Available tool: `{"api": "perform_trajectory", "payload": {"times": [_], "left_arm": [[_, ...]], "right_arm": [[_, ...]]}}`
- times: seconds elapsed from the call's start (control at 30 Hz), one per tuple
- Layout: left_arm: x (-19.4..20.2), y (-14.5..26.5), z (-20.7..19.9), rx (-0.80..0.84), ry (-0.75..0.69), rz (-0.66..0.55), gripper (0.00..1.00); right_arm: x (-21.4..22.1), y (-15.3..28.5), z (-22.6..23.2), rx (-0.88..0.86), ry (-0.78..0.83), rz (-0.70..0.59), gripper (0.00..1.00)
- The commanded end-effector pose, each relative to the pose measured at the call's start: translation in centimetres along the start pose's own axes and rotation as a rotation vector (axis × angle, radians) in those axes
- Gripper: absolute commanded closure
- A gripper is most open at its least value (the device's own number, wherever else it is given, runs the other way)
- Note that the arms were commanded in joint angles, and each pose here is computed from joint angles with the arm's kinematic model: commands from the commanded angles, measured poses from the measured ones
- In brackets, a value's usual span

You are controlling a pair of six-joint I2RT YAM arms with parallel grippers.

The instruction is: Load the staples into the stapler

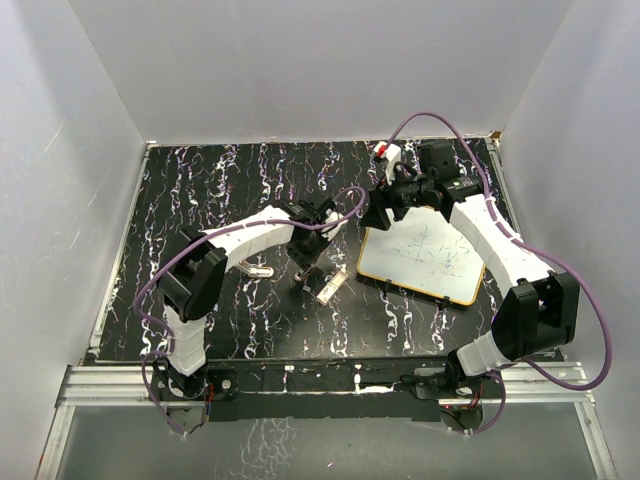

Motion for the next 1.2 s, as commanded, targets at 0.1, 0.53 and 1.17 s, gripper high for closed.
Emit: {"api": "perform_trajectory", "payload": {"times": [0.1,0.53,1.17], "left_arm": [[0.4,-0.3,-0.1,-0.003,-0.011,0.025,1.00],[0.1,0.1,0.0,-0.005,-0.014,0.016,1.00],[-1.0,2.1,0.2,-0.021,-0.015,-0.050,1.00]], "right_arm": [[-1.5,1.0,0.9,-0.015,0.057,-0.067,0.32],[-1.1,0.8,0.8,-0.022,0.052,-0.061,0.32],[-1.0,0.6,0.7,-0.026,0.048,-0.056,0.32]]}}
Point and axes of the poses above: each gripper's point midway between its finger pads, its own y axis back along the fingers, its own z axis along the line the jaws close on, x = y × z, the point moved 4 cm from there along y, back along the fingers, and after that the axes turned 12 degrees about -y, right-handed, at the moved point
